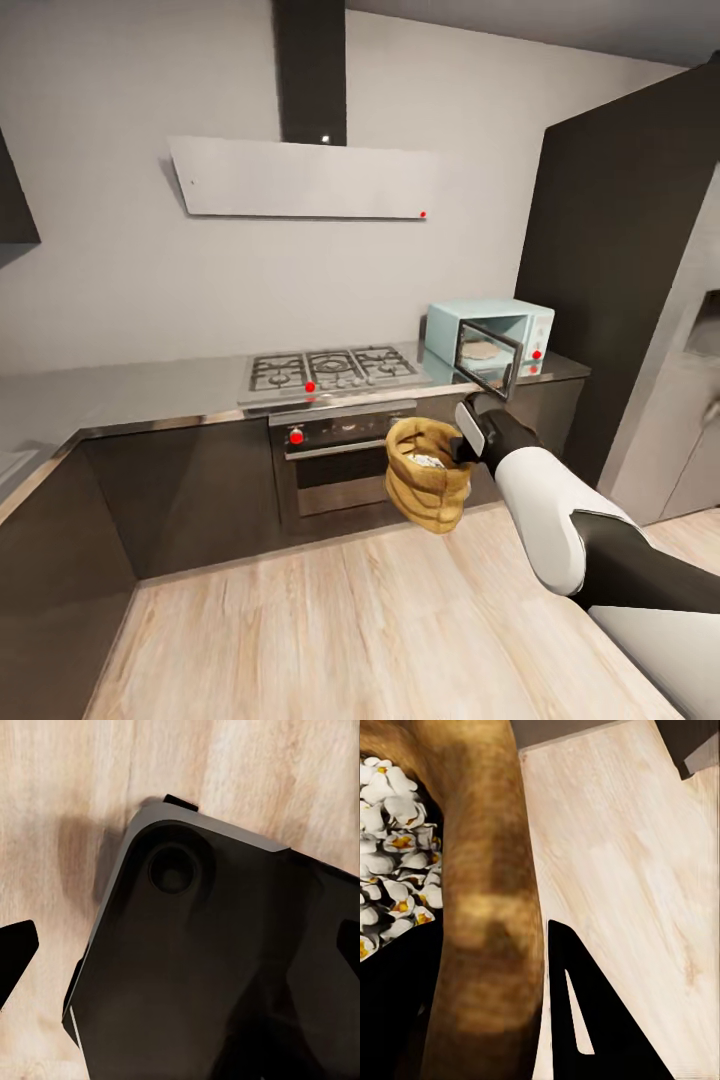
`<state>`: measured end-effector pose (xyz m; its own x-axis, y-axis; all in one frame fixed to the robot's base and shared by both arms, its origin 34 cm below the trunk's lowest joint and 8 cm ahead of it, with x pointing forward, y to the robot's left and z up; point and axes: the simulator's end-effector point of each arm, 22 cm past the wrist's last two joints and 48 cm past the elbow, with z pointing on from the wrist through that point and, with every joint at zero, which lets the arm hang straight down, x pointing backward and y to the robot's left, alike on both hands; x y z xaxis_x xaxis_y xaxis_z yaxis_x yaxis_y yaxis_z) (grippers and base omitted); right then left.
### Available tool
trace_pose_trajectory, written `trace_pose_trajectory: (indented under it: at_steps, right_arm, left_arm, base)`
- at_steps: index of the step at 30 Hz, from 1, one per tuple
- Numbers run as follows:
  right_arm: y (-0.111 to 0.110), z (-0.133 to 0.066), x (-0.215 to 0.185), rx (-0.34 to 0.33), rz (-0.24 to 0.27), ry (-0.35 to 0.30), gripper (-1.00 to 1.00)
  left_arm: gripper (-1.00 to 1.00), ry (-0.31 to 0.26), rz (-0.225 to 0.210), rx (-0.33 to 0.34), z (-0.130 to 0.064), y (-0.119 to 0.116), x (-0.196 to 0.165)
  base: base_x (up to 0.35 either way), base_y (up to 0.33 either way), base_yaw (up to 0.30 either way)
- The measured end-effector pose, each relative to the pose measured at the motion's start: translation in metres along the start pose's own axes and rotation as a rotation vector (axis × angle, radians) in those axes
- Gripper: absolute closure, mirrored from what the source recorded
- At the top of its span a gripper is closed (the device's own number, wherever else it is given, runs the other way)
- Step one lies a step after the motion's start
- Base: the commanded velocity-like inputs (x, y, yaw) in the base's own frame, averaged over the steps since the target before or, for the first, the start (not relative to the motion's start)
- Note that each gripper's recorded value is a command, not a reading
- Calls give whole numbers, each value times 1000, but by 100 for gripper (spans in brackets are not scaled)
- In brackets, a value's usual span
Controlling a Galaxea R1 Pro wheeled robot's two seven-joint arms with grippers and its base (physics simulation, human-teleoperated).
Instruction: In the kitchen, take the popcorn bag from the countertop, put it into the microwave, and heat it until the popcorn is cooked so the cooked popcorn ends up inside the bag.
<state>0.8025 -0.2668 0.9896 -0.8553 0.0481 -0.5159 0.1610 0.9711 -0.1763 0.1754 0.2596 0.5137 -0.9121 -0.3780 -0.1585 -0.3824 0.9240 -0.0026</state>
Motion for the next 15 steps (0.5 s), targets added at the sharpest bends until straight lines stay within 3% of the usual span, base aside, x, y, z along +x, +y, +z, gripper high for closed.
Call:
trace_pose_trajectory:
  at_steps: [15]
  right_arm:
    - [0,0,0,0,0,0,100]
  left_arm:
    - [-100,0,0,0,0,0,0]
  base:
    - [0,0,-296]
